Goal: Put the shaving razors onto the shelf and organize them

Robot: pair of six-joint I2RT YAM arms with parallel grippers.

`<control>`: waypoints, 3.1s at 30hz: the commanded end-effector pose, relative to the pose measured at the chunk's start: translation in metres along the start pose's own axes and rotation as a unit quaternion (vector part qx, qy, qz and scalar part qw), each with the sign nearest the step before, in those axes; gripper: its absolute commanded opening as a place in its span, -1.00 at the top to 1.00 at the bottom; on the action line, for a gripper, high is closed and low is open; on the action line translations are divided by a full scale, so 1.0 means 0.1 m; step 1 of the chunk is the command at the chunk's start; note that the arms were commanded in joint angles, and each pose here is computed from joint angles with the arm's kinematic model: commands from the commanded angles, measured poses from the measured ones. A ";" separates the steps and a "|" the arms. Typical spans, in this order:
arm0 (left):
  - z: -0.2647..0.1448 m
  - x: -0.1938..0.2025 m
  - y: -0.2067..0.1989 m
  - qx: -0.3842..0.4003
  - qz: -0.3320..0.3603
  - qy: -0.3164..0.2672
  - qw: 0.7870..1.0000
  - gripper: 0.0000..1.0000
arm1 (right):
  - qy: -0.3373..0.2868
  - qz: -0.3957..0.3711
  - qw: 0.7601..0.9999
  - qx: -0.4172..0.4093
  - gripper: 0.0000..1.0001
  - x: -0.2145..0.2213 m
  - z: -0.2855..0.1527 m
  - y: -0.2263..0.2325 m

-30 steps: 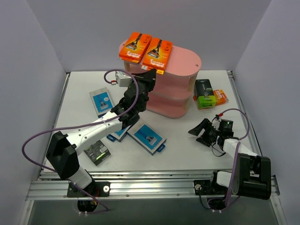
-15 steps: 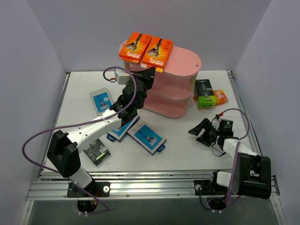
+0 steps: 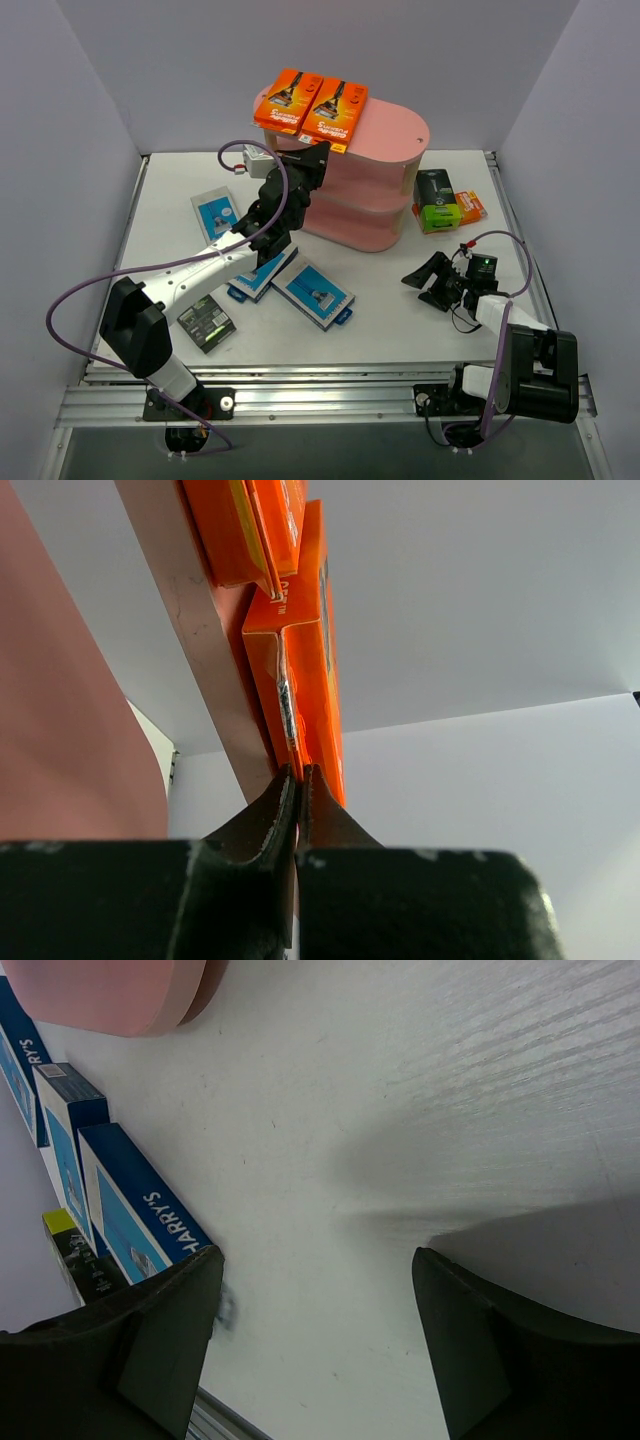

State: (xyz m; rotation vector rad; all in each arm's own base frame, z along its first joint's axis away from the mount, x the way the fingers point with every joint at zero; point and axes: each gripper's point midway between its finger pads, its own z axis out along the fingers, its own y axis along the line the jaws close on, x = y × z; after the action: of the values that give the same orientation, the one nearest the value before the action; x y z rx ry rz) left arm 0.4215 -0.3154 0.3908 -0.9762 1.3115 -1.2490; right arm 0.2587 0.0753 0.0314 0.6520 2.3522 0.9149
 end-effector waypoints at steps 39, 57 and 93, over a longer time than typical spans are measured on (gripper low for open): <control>0.11 -0.02 0.38 -0.043 0.032 0.006 0.999 0.95 | 0.001 -0.005 1.000 0.019 -0.46 -0.01 0.03 -0.07; 0.08 -0.04 0.42 -0.049 0.028 0.009 0.998 0.57 | 0.001 -0.005 1.000 0.020 -0.47 -0.01 0.03 -0.07; 0.03 -0.13 -0.10 0.046 0.052 0.001 0.998 -0.04 | -0.002 -0.008 1.000 0.018 -0.47 -0.02 0.04 -0.06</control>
State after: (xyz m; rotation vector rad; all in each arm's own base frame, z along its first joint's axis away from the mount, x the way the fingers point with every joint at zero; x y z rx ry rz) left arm 0.4280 -0.3082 0.3779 -0.8855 1.3455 -1.1862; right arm 0.2620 0.0751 0.0318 0.6460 2.3425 0.9155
